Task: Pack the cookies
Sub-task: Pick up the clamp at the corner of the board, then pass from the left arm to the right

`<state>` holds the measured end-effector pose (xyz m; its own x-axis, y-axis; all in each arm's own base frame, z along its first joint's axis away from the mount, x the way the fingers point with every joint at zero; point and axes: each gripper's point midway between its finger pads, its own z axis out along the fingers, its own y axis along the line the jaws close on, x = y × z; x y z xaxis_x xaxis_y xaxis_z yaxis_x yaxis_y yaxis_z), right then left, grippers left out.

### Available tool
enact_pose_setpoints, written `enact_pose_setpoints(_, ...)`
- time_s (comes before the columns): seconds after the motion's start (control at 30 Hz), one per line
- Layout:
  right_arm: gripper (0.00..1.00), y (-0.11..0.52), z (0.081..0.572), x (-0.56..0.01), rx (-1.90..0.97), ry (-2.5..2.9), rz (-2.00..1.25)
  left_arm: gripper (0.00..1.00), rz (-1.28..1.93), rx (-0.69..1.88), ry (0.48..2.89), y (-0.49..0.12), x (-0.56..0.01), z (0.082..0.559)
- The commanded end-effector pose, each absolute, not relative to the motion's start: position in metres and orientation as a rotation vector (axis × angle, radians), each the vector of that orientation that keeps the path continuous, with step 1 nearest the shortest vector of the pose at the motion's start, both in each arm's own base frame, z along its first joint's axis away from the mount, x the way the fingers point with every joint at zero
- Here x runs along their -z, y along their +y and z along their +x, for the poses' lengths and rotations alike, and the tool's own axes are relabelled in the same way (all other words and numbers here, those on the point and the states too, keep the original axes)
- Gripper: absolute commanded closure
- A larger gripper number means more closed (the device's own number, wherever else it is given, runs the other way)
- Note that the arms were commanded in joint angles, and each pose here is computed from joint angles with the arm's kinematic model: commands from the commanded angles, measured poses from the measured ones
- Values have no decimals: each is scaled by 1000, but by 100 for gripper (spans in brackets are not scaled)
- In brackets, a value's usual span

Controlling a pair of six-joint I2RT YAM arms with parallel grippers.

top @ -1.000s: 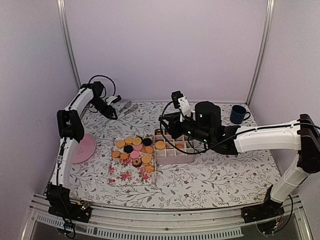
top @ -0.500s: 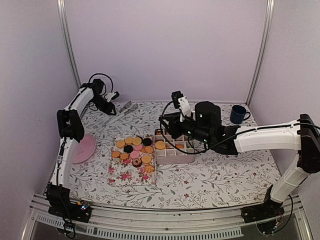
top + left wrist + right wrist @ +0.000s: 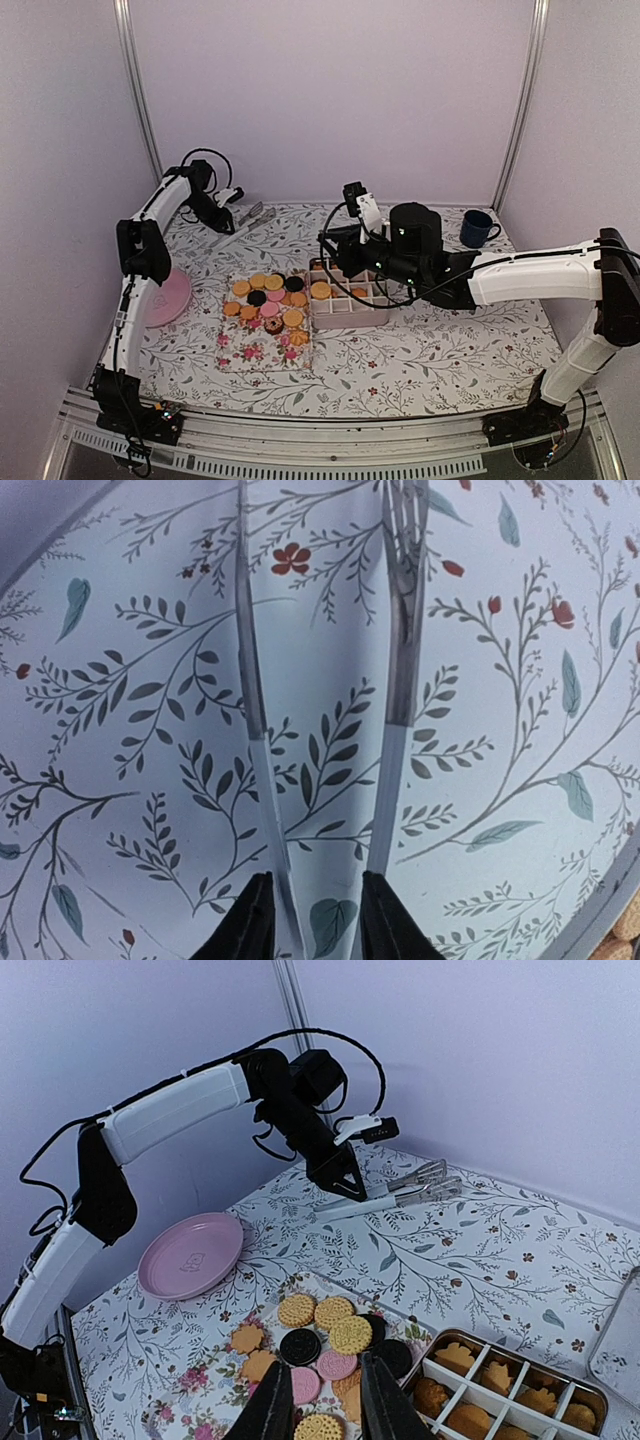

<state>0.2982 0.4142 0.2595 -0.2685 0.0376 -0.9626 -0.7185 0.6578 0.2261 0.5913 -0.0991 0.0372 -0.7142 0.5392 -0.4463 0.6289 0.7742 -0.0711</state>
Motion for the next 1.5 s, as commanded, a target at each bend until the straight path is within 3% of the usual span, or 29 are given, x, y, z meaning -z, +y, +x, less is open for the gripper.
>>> enact_pose_setpoints(0.0,76,416,297,-276,-817,1673,-545,72,932,288,2603,-103,-20,584)
enact_pose_setpoints(0.47,79,415,294,-286,-829,1655,-545,100,977,256,2656,-99,-14,571)
enact_pose_setpoints(0.6,79,415,293,-287,-833,1652,-548,100,1015,276,2645,-103,-27,564)
enact_pose_setpoints(0.77,79,413,291,-296,-843,1635,-545,100,1071,203,2556,-109,-73,566)
enact_pose_setpoints(0.93,76,411,291,-313,-842,1605,-538,100,1208,62,2353,-127,-157,561)
enact_pose_setpoints(1.13,74,411,289,-328,-834,1576,-564,100,1366,-32,2120,-170,-250,521)
enact_pose_setpoints(1.33,71,417,278,-325,-888,1572,-627,100,1510,12,2048,-192,-267,452)
enact_pose_setpoints(1.47,68,416,265,-338,-943,1542,-669,100,1722,-428,1692,-183,-256,396)
